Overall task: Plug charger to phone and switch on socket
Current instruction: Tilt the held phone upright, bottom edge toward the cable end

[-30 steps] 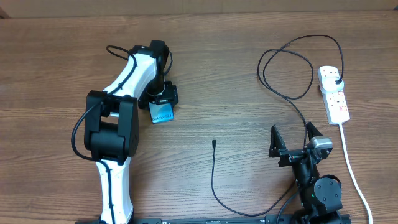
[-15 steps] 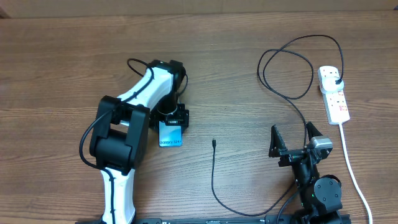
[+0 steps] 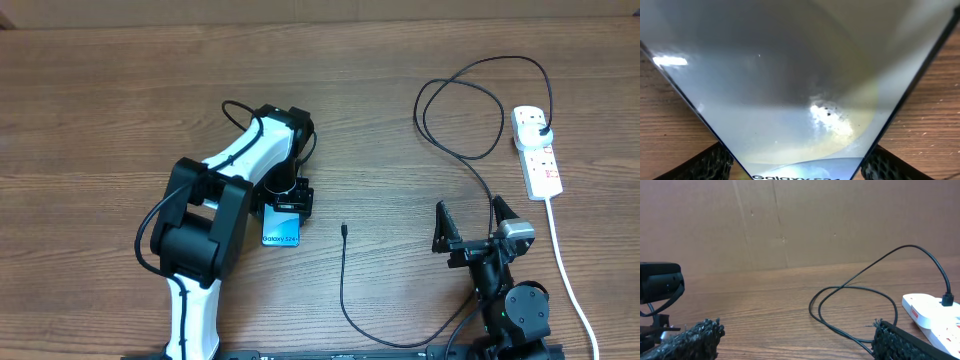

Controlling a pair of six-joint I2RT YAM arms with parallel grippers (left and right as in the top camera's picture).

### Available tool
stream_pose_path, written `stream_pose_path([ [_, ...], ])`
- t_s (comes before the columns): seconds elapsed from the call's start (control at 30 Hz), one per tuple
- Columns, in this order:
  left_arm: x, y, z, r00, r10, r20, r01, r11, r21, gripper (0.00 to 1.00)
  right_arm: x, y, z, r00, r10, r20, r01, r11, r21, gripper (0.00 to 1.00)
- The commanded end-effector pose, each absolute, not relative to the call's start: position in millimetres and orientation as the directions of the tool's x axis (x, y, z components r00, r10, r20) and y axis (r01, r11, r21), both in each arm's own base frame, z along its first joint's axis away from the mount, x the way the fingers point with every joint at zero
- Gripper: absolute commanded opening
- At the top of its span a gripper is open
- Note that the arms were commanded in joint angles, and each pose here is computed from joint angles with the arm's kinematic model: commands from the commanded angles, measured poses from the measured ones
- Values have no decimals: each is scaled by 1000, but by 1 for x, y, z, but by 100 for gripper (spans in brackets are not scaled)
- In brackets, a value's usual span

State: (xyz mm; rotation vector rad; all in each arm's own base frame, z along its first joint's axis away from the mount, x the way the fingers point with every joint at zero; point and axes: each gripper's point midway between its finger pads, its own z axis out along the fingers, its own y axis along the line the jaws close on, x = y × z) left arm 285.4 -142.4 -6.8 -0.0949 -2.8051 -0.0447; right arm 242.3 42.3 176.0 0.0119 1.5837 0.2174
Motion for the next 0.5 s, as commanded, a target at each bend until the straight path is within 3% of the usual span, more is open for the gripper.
stream_pose_path([
  [0.0,271,-146,-41,-928,78,365,93,995,22,84,243,41,174,-23,141,-990,-119,983,142,100],
  [0.03,277,-145,-36,-937,76,342,89,996,23,100,243,41,174,-23,141,-990,-119,983,142,100],
  [0.33,335,-135,12,-989,19,148,16,1000,-25,100,243,41,174,-23,141,-990,-119,983,142,100],
  [0.47,349,-138,12,-994,-30,102,-35,998,-46,100,243,41,174,-23,141,-990,-119,983,143,100],
])
